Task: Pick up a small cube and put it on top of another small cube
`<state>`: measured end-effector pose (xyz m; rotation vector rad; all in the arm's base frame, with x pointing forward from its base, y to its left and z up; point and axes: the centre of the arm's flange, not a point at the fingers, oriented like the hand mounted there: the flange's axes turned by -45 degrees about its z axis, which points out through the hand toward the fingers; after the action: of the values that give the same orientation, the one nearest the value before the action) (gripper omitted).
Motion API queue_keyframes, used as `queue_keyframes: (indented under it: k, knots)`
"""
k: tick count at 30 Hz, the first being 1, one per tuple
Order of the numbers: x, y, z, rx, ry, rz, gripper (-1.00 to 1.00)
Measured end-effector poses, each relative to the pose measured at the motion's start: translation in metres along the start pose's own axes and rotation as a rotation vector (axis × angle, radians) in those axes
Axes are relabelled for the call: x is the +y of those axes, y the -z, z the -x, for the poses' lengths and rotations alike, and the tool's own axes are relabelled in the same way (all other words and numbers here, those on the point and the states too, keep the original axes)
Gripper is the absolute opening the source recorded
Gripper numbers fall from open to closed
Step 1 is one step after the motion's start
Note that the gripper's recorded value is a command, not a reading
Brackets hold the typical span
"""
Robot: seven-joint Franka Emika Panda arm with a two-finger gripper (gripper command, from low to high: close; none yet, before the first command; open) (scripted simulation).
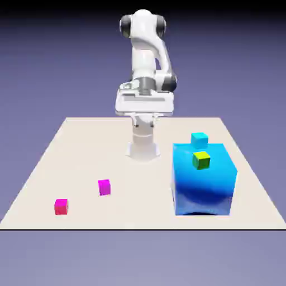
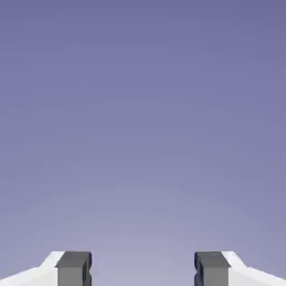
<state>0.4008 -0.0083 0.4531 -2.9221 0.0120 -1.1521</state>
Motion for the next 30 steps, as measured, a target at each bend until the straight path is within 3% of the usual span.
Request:
queue_keyframes:
  k: [13, 30]
  knots:
    - [0.164, -0.120, 0.000, -0.450, -0.665, 0.111, 0.00]
    - [0.365, -0.231, 0.122, -0.913, -1.461, 0.213, 0.00]
